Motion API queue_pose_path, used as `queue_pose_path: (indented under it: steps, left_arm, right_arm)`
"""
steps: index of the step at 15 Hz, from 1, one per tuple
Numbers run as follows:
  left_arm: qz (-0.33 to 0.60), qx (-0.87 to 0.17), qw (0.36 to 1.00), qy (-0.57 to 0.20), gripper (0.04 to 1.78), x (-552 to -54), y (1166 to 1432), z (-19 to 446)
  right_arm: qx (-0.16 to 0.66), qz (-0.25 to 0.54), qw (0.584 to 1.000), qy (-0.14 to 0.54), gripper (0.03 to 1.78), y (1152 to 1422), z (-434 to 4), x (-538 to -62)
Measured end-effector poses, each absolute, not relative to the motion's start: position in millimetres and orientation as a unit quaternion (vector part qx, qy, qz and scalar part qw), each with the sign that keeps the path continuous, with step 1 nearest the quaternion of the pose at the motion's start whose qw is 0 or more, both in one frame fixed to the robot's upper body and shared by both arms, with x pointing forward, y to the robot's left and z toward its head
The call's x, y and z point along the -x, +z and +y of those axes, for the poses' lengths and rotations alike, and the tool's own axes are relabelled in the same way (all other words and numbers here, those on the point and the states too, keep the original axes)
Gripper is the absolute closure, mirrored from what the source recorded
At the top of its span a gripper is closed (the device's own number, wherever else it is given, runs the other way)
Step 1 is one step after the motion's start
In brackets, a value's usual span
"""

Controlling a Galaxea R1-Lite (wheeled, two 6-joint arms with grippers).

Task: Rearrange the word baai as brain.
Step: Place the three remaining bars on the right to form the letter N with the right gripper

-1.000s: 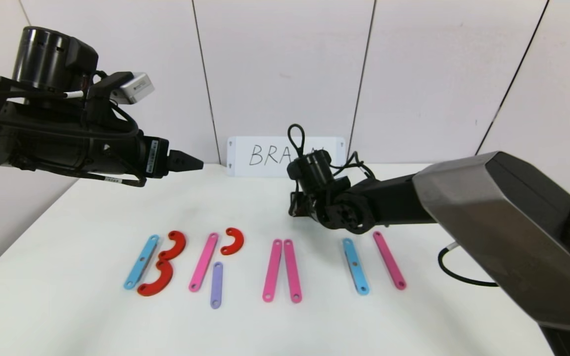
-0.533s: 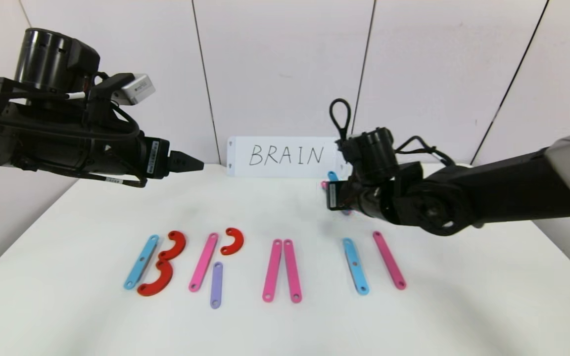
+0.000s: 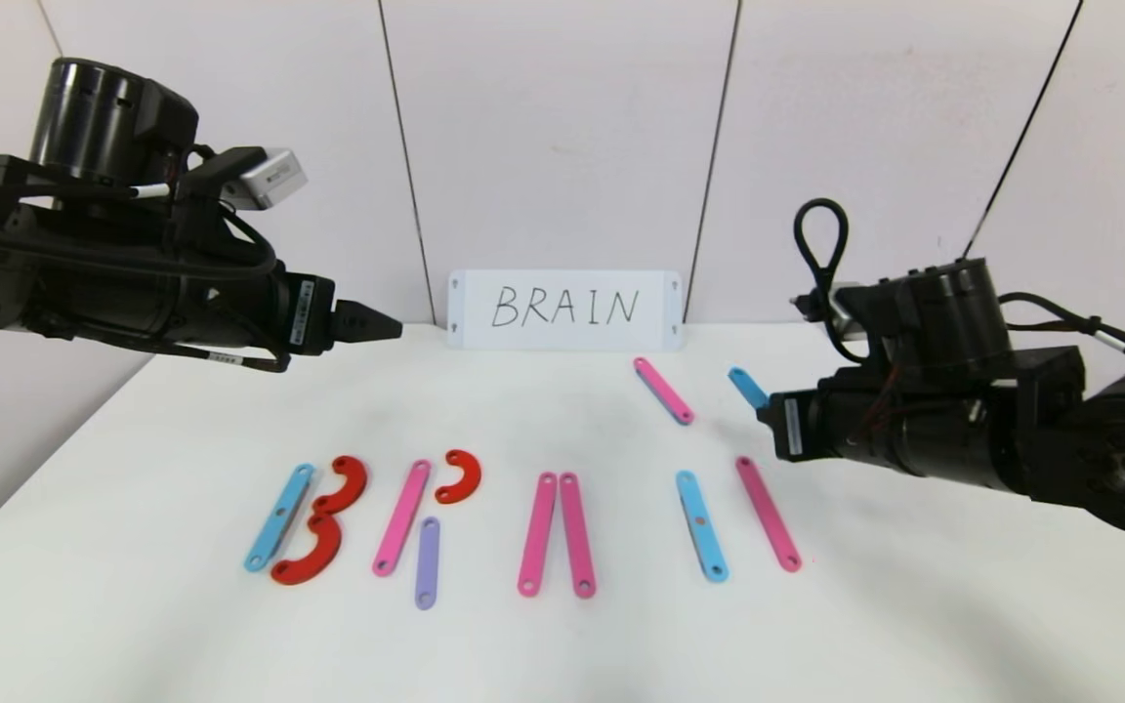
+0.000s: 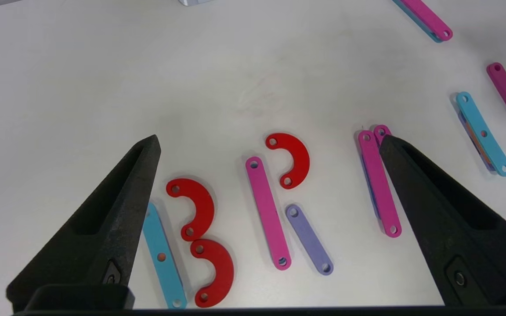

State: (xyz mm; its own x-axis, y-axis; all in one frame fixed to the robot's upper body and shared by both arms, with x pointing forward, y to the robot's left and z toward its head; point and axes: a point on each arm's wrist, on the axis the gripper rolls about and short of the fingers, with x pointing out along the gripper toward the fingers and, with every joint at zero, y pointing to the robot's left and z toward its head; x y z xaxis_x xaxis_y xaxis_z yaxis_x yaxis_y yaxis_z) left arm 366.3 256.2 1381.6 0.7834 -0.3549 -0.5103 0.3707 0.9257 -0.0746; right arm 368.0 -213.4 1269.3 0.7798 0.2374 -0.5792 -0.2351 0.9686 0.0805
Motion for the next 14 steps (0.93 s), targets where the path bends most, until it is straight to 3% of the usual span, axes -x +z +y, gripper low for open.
queue_pose_path:
  steps: [8,14]
  left_arm:
    - [0.268,-0.015,0.944,-0.193,0.08,-366.6,1381.2,255.9]
    - [0.269,-0.015,0.944,-0.193,0.08,-366.7,1380.6,255.7]
  right_arm:
    - [0.041,0.327,0.918,0.222,1.6,1240.5,-269.3,-349.4]
    - [0.054,0.354,0.903,0.236,1.6,1213.1,-286.2,-351.0]
